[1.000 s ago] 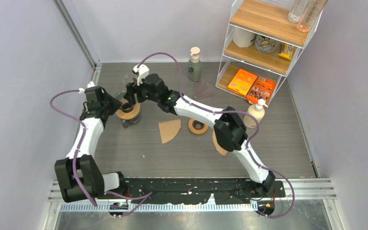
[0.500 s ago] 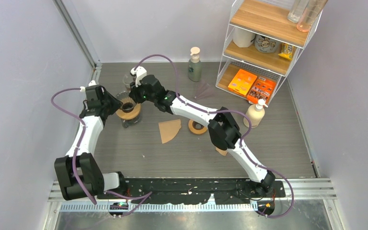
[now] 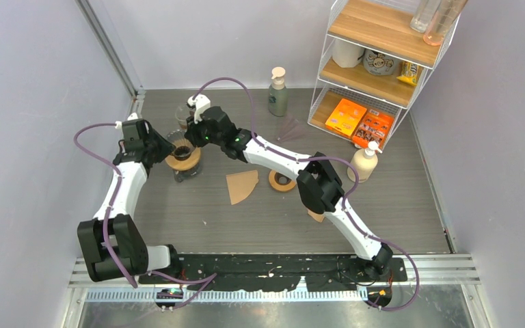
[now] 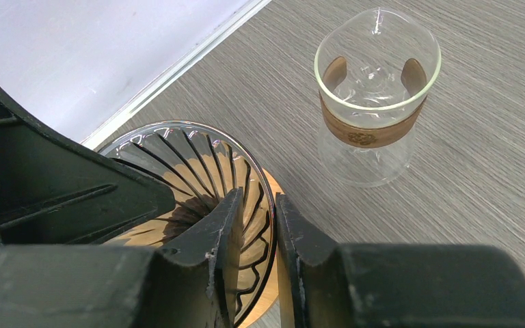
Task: Place the coffee filter in the dripper
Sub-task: Place the coffee dripper in the dripper holder.
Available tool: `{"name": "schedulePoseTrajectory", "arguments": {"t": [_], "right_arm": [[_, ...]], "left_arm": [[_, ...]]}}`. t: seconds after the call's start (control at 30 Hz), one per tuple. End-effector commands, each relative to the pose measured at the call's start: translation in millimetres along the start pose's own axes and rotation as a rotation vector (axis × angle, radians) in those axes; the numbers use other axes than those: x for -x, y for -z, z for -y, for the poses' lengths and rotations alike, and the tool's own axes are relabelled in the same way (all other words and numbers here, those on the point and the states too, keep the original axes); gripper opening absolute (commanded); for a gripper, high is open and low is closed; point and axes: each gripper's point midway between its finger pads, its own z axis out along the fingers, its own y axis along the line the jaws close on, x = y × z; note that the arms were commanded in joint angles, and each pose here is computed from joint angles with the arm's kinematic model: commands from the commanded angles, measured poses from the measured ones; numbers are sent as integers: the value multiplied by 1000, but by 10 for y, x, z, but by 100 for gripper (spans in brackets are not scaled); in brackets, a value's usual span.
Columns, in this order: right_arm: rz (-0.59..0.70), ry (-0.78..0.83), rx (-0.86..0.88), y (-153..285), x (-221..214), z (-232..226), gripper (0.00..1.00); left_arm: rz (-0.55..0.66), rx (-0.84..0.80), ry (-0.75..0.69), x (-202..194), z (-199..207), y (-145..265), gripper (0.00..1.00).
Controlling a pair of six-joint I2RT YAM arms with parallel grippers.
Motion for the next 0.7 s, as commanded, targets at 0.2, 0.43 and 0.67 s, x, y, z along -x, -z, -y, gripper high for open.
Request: {"name": "schedulePoseTrajectory", "arguments": {"t": [0.2, 0.43, 0.67], "right_arm": [[-336, 27, 26, 105, -1068, -85, 5], [-483, 65, -12, 235, -1404, -52, 5], [-528, 71, -20, 227, -1641, -43, 5]], "left_arm": [[-317, 227, 31, -770, -652, -58, 0], [-380, 311, 72, -917, -858, -87, 0], [-412, 306, 110, -1014, -905, -160, 0]]}}
